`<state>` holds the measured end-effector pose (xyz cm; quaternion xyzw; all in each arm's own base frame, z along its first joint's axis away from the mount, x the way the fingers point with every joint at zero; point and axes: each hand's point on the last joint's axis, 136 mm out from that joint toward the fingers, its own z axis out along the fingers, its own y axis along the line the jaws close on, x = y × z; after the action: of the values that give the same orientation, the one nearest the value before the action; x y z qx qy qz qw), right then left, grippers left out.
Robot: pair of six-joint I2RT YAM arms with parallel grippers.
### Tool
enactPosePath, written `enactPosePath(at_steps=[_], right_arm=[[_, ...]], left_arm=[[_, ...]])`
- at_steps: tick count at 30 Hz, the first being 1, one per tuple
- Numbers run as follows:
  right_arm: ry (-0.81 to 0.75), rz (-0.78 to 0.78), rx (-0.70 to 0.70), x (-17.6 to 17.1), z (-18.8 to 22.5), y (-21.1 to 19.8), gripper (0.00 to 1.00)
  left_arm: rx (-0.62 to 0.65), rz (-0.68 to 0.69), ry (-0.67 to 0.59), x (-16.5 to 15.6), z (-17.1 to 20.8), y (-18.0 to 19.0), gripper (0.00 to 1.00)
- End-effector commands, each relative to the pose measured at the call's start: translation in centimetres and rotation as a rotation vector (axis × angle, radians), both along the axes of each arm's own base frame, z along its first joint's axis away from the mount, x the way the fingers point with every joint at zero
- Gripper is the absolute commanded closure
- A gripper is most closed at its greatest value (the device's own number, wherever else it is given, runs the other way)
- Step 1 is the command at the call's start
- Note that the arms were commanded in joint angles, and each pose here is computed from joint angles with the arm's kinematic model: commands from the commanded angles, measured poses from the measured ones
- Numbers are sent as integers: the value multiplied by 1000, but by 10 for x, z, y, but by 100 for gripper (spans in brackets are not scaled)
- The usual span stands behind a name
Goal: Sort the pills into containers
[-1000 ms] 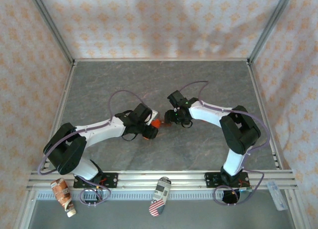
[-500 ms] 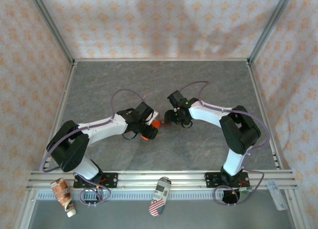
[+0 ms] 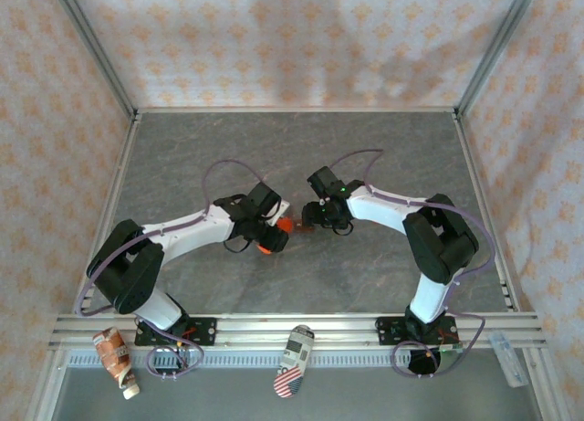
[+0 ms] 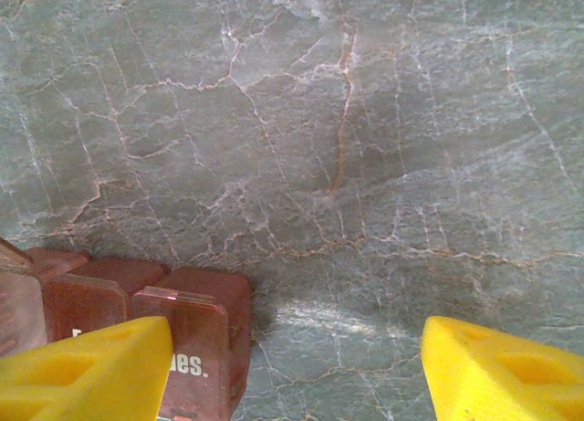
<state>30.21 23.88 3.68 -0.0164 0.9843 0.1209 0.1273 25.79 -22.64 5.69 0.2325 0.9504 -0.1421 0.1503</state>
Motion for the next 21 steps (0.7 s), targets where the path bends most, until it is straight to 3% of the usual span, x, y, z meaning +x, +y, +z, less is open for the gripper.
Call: enactPosePath(at_steps=[1,21], right_arm=[[18,-15,-38,-4,-13,-6,28],[25,-12,-39,-6,-15,-6,29]], left_arm=[[4,-23,20,3,4,-2,100],[55,-40,68,6,0,3,100]])
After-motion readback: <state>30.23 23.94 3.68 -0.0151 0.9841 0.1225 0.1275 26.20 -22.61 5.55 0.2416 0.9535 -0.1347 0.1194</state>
